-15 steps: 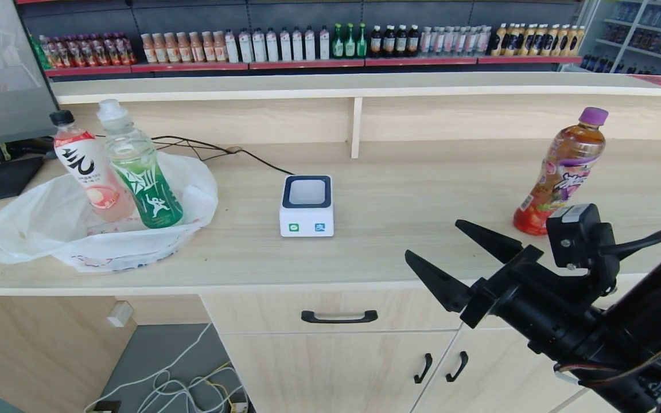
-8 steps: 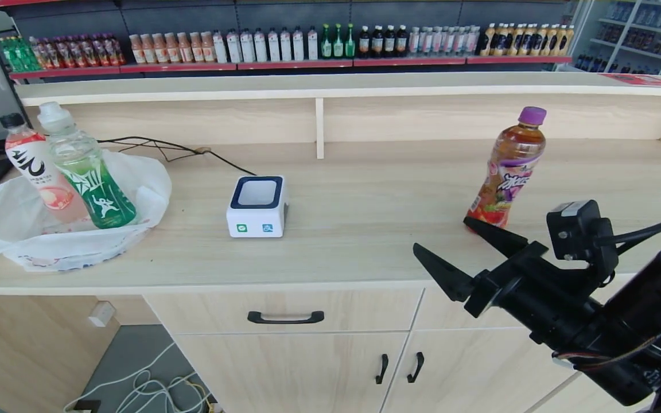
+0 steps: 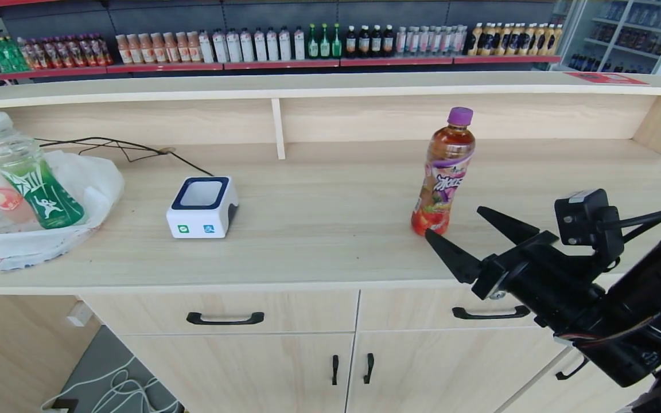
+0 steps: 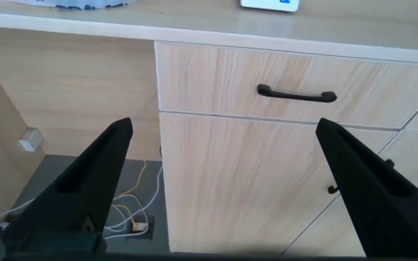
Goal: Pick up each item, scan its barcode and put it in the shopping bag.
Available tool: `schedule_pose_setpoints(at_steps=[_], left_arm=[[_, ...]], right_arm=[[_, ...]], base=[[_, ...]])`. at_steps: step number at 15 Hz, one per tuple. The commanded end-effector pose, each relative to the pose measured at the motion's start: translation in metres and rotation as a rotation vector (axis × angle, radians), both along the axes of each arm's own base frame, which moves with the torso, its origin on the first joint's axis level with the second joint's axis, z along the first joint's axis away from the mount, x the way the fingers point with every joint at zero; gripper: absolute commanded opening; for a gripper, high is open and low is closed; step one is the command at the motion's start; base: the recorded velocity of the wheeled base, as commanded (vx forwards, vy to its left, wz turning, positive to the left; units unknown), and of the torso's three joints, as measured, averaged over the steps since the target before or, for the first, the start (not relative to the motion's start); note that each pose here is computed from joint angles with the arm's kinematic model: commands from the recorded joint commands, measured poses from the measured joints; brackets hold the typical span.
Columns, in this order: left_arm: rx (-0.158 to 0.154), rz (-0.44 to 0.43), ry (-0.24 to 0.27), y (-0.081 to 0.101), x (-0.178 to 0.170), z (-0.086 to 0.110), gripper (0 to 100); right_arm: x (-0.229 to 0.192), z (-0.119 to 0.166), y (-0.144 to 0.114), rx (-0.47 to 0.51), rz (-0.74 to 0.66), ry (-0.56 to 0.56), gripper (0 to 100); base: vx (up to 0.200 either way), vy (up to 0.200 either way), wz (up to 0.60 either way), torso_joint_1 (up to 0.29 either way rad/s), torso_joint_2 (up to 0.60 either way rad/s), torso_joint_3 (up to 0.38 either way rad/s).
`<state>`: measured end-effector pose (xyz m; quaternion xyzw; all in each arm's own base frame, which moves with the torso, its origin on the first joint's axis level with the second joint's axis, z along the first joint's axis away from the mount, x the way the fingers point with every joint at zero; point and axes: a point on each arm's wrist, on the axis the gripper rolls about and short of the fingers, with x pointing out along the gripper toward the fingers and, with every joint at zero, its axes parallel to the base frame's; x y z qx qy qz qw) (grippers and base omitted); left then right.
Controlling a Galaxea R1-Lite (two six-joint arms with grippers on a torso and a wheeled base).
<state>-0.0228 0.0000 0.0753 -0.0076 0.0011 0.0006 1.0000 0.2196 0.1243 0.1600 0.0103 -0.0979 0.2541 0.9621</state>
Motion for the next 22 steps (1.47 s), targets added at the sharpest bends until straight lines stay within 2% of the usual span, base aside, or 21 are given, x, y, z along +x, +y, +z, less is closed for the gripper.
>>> schedule_pose_setpoints(at_steps=[1,4,7,10,17,22], left_arm=[[0.000,0.000,-0.001,0.000,0.000,0.000,100],[0.011,-0.001,-0.002,0.000,0.000,0.000,100],[0.012,-0.001,-0.002,0.000,0.000,0.000,100],[0.011,-0.001,-0.002,0.000,0.000,0.000,100],[0.011,-0.001,-0.002,0.000,0.000,0.000,100],[0.011,-0.001,-0.002,0.000,0.000,0.000,100]], right_arm=[[0.002,0.001,-0.001,-0.008,-0.011,-0.010,100],[0.010,0.002,0.000,-0.009,-0.030,-0.024,100],[0.029,0.011,0.012,0.018,-0.090,-0.071,100],[0.038,0.015,0.022,0.037,-0.085,-0.090,100],[0.052,0.004,0.020,0.022,-0.109,-0.065,100],[0.076,-0.005,0.032,0.010,-0.122,-0.074,100]], base=[[0.000,0.000,0.00,0.000,0.00,0.000],[0.000,0.000,0.00,0.000,0.00,0.000],[0.000,0.000,0.00,0.000,0.00,0.000],[0.000,0.000,0.00,0.000,0.00,0.000],[0.000,0.000,0.00,0.000,0.00,0.000],[0.000,0.000,0.00,0.000,0.00,0.000]])
